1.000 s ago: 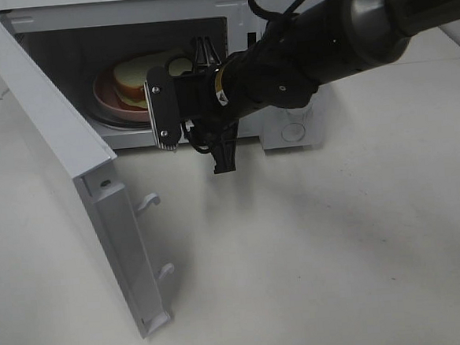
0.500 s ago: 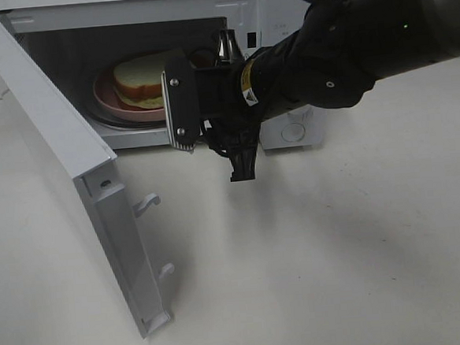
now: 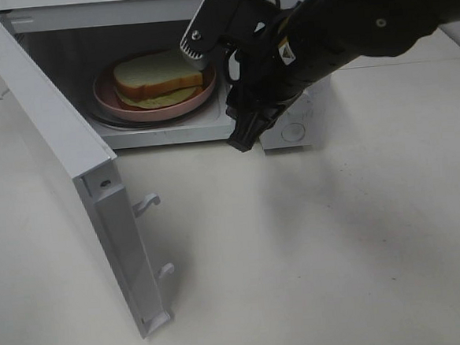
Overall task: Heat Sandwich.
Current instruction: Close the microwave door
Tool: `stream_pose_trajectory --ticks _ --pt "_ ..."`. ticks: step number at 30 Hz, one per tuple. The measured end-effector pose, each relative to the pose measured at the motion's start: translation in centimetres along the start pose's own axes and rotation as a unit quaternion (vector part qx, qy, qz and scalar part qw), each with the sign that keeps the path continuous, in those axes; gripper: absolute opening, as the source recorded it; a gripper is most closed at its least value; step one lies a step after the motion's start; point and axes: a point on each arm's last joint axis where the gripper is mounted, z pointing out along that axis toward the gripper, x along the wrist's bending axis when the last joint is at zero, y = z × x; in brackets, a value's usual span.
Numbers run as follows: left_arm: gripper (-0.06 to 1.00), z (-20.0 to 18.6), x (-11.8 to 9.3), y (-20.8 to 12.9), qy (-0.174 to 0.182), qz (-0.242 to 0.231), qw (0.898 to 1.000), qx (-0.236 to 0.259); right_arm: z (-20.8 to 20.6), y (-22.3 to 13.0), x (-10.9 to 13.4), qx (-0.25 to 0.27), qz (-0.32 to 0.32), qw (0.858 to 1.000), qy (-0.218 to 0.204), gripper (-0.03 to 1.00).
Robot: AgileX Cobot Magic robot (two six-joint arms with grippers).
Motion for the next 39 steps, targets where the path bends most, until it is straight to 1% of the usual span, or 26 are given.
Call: stream_pose_trajectory --ticks 2,3,6,7,9,12,13,15,16,18,20,21,22,24,26,27,29,30,31,32,33,34,35,36,38,39 --pt "0.99 0.0 0.0 0.0 0.000 0.000 1.000 0.000 -1.1 -0.3 -0.2 0.019 0.042 0.999 0.001 0.50" --pt "0.99 0.0 0.0 0.0 0.000 0.000 1.000 0.000 -1.1 -0.3 -0.2 0.019 0.042 0.999 0.001 0.50" --pt "0.99 0.0 0.0 0.0 0.000 0.000 1.000 0.000 -2.3 -0.6 -0.4 0.042 0.087 0.995 0.004 0.50" --pt "0.99 0.0 0.0 0.0 0.000 0.000 1.000 0.000 -3.2 -1.0 -0.4 0.065 0.120 0.991 0.007 0.50" --pt "0.99 0.0 0.0 0.0 0.000 0.000 1.000 0.000 -3.5 -1.2 -0.4 0.075 0.133 0.988 0.010 0.50" --pt "0.99 0.0 0.0 0.0 0.000 0.000 1.000 0.000 -5.1 -2.1 -0.3 0.128 0.177 0.976 0.022 0.50" --pt "0.99 0.0 0.0 0.0 0.000 0.000 1.000 0.000 -5.1 -2.1 -0.3 0.128 0.177 0.976 0.022 0.50" --pt "0.99 0.0 0.0 0.0 0.000 0.000 1.000 0.000 -5.9 -2.5 -0.2 0.153 0.195 0.968 0.029 0.50" --pt "0.99 0.0 0.0 0.0 0.000 0.000 1.000 0.000 -6.4 -3.0 -0.4 0.172 0.217 0.960 0.039 0.50" --pt "0.99 0.0 0.0 0.0 0.000 0.000 1.000 0.000 -6.7 -3.3 -0.6 0.180 0.230 0.955 0.042 0.50" --pt "0.99 0.0 0.0 0.0 0.000 0.000 1.000 0.000 -7.1 -4.0 -1.1 0.201 0.256 0.945 0.048 0.50" --pt "0.99 0.0 0.0 0.0 0.000 0.000 1.000 0.000 -7.5 -4.7 -1.5 0.218 0.279 0.934 0.053 0.50" --pt "0.99 0.0 0.0 0.0 0.000 0.000 1.000 0.000 -7.5 -4.7 -1.5 0.218 0.279 0.934 0.053 0.50" --pt "0.99 0.0 0.0 0.0 0.000 0.000 1.000 0.000 -8.0 -5.3 -2.2 0.231 0.299 0.924 0.053 0.50" --pt "0.99 0.0 0.0 0.0 0.000 0.000 1.000 0.000 -8.8 -6.7 -3.5 0.250 0.336 0.907 0.047 0.50" --pt "0.99 0.0 0.0 0.0 0.000 0.000 1.000 0.000 -8.8 -6.7 -3.5 0.250 0.336 0.907 0.047 0.50" --pt "0.99 0.0 0.0 0.0 0.000 0.000 1.000 0.000 -9.4 -7.7 -4.4 0.262 0.366 0.892 0.044 0.50" --pt "0.99 0.0 0.0 0.0 0.000 0.000 1.000 0.000 -9.9 -8.8 -5.5 0.273 0.396 0.876 0.039 0.50" --pt "0.99 0.0 0.0 0.0 0.000 0.000 1.000 0.000 -10.2 -9.5 -6.0 0.280 0.413 0.866 0.036 0.50" --pt "0.99 0.0 0.0 0.0 0.000 0.000 1.000 0.000 -10.2 -9.5 -6.0 0.280 0.413 0.866 0.036 0.50" --pt "0.99 0.0 0.0 0.0 0.000 0.000 1.000 0.000 -10.4 -10.1 -6.5 0.286 0.425 0.858 0.032 0.50" --pt "0.99 0.0 0.0 0.0 0.000 0.000 1.000 0.000 -11.0 -11.7 -7.6 0.306 0.453 0.837 0.024 0.50" --pt "0.99 0.0 0.0 0.0 0.000 0.000 1.000 0.000 -11.3 -12.6 -8.1 0.318 0.465 0.826 0.021 0.50" --pt "0.99 0.0 0.0 0.0 0.000 0.000 1.000 0.000 -11.3 -12.6 -8.1 0.318 0.465 0.826 0.021 0.50" --pt "0.99 0.0 0.0 0.0 0.000 0.000 1.000 0.000 -11.8 -14.0 -8.8 0.340 0.489 0.803 0.016 0.50" --pt "0.99 0.0 0.0 0.0 0.000 0.000 1.000 0.000 -12.4 -15.3 -9.5 0.351 0.511 0.785 0.008 0.50"
